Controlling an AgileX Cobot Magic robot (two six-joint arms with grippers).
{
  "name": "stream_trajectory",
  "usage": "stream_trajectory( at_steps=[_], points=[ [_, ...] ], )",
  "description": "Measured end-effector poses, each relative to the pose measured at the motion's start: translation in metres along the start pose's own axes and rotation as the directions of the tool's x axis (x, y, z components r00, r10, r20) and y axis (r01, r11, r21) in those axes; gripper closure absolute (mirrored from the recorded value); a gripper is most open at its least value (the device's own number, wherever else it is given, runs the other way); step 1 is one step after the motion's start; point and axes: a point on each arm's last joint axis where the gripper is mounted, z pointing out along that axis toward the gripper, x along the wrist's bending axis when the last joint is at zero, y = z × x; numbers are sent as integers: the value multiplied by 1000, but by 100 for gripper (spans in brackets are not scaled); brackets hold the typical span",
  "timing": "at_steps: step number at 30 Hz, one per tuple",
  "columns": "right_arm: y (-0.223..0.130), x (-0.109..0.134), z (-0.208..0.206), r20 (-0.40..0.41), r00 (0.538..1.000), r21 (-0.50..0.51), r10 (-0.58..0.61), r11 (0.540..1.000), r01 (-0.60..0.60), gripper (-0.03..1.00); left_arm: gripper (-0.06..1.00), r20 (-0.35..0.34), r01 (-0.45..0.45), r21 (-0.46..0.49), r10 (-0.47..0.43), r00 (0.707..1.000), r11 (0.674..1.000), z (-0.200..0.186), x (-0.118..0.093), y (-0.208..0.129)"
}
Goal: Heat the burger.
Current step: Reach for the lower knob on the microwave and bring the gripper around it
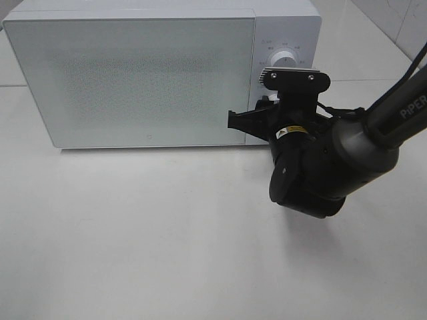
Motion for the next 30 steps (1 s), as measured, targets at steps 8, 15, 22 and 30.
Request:
stream_trajectory(
  at_steps=[8, 15, 22, 30],
  points=[
    [0, 0, 0, 0, 1000, 0, 13, 1000, -13, 51, -3, 0, 0, 0, 0, 1000, 1000, 0, 0, 0],
    [0, 0, 0, -3, 999, -1, 53, 999, -53, 51, -3, 0, 0, 0, 0, 1000, 1000, 0, 0, 0],
    [0, 0, 0, -6, 987, -1, 162, 987, -162, 51, -3, 0, 0, 0, 0, 1000, 1000, 0, 0, 0],
    [0, 0, 0, -5, 937, -2, 348, 937, -348, 51, -3, 0, 0, 0, 0, 1000, 1000, 0, 0, 0]
  ],
)
